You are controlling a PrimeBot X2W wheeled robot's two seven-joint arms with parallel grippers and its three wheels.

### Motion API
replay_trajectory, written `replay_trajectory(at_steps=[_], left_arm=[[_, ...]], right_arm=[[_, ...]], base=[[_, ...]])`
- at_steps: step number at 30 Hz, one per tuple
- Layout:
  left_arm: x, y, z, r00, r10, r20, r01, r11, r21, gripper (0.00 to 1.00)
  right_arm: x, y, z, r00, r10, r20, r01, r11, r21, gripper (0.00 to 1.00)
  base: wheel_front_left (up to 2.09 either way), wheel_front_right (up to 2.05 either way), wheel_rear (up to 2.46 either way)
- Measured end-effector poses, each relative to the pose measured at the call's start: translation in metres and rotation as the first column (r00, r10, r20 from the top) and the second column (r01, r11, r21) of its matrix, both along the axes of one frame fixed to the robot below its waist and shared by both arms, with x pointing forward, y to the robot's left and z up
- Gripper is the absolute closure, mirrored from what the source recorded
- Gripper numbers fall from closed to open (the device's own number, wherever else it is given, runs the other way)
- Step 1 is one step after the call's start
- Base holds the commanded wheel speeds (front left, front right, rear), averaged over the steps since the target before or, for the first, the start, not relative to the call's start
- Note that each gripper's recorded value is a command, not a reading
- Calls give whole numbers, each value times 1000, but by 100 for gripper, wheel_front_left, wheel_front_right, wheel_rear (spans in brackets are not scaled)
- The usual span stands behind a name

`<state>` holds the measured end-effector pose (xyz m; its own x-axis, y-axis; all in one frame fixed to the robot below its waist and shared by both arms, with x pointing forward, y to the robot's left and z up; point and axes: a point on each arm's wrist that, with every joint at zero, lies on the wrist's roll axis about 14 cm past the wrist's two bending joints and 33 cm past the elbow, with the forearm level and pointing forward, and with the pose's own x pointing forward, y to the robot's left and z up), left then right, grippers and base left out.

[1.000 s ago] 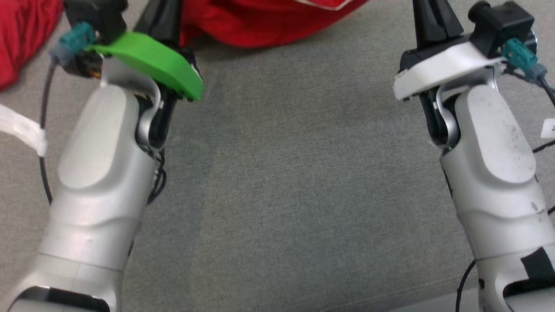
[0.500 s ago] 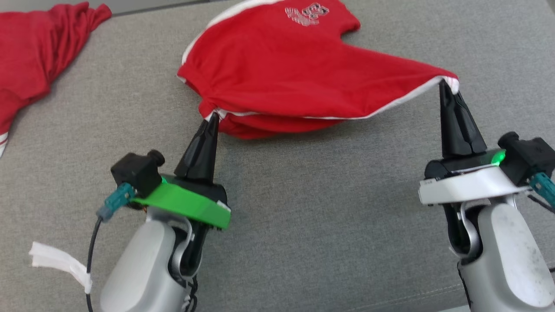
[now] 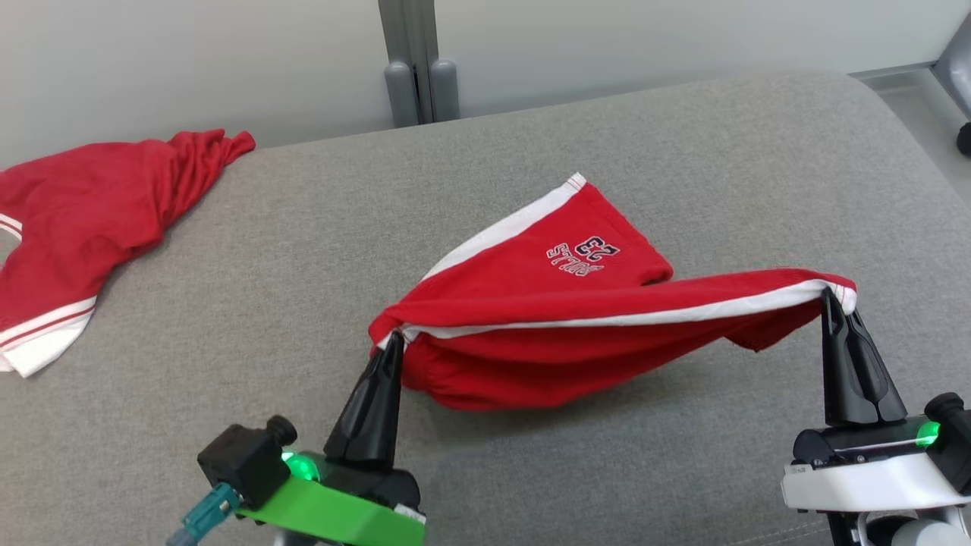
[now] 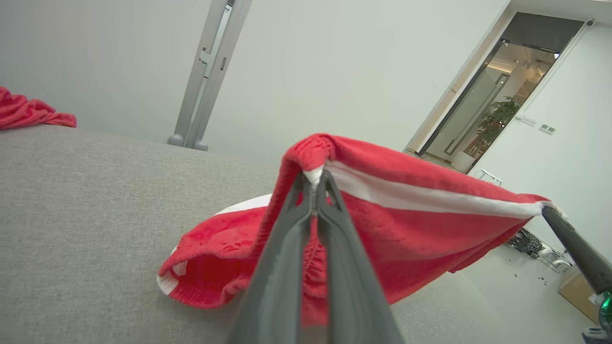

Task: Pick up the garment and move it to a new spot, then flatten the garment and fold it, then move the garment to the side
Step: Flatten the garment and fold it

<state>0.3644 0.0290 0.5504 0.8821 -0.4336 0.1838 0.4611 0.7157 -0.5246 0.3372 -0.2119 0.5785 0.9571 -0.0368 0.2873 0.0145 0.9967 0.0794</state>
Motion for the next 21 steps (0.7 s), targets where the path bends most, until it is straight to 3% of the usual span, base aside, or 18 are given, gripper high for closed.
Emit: replay_trajectory(at_steps=[8, 16, 21], left_arm=[[-10, -5, -31, 991, -8, -137, 8, 1000, 0, 100], [10, 2, -88, 935, 53, -351, -70, 997, -36, 100], [37, 18, -118, 892, 141, -429, -144, 989, 26, 100]], right_arm=[[9, -2, -27, 994, 3, -107, -3, 1000, -4, 100], [68, 1, -66, 971, 52, -233, -71, 995, -73, 100], [114, 13, -87, 944, 108, -312, -147, 984, -104, 100]], base=[[0, 0, 0], [0, 0, 0], [0, 0, 0]])
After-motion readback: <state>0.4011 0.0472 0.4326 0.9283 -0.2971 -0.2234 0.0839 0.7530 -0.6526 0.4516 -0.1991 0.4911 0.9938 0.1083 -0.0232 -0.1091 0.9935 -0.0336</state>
